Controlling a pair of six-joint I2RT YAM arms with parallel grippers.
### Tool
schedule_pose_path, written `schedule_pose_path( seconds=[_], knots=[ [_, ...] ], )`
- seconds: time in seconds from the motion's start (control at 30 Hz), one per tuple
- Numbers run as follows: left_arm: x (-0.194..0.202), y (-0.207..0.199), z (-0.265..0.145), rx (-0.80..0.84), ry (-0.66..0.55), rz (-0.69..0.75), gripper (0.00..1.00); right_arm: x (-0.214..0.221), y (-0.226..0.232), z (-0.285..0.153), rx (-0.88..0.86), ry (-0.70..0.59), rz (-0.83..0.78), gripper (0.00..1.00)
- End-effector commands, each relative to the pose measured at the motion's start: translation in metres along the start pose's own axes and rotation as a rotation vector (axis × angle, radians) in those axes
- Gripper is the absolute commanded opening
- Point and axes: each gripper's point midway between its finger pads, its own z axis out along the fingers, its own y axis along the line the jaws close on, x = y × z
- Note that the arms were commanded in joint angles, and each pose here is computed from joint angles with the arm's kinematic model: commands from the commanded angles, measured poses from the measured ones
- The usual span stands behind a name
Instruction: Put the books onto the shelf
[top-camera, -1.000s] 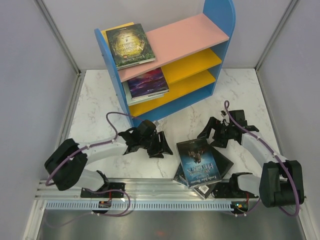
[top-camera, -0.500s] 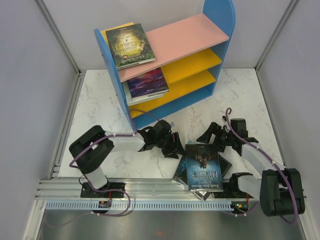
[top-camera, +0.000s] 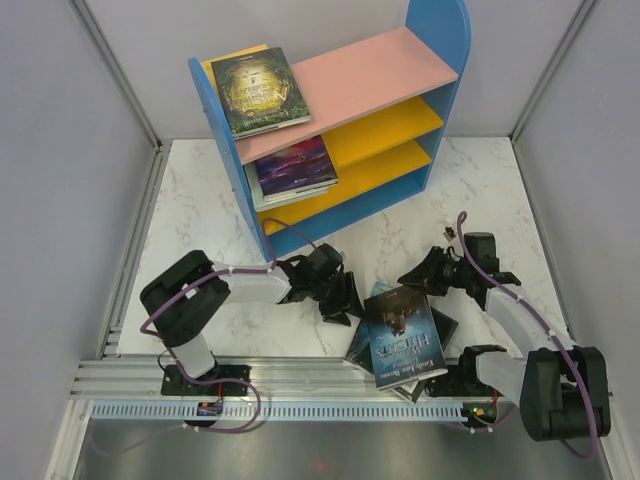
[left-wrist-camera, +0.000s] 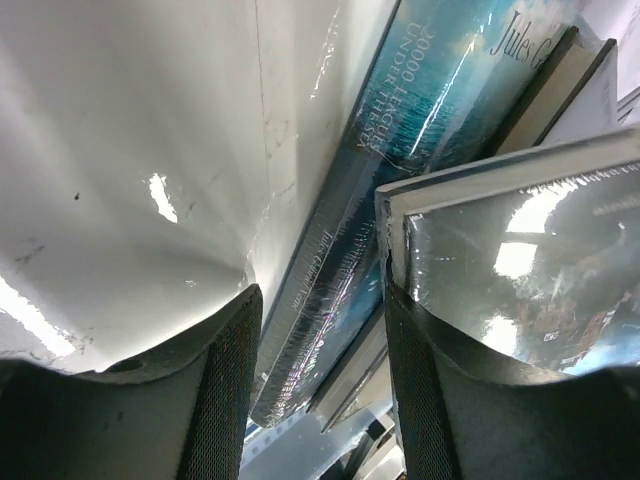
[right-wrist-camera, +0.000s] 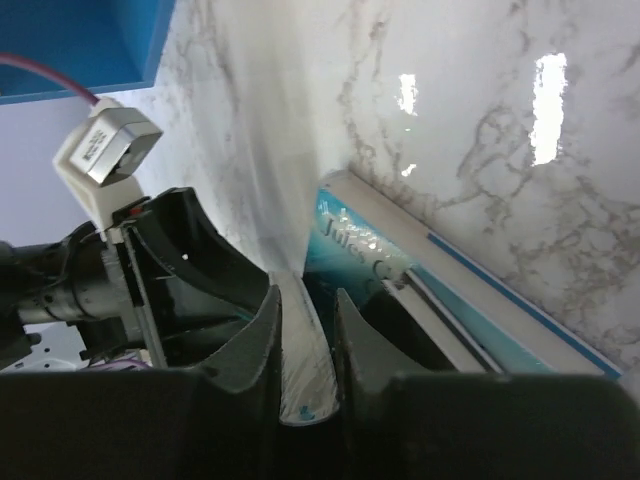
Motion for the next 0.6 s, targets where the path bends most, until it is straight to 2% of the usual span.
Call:
schedule_pose_path(
  seconds=[0.0, 0.1, 0.4, 0.57],
  knots=[
    [-0.019, -0.071, -0.016, 0.201, -0.068, 0.058, 0.57, 0.021, 0.016, -0.008, -0.047, 0.102, 0.017, 0.12],
    [-0.017, -0.075, -0.021, 0.203, -0.065, 0.057, 0.57, 0.010, 0.026, -0.011, -0.061, 0.076, 0.006, 0.00],
    [-0.017, -0.094, -0.047, 0.249, -0.094, 0.036, 0.59, -0.006, 0.042, -0.014, -0.075, 0.034, 0.023, 0.00],
    [-0.015, -0.080, -0.074, 0.242, -0.170, 0.010, 0.65, -0.016, 0.052, -0.012, -0.104, 0.004, 0.053, 0.00]
  ],
)
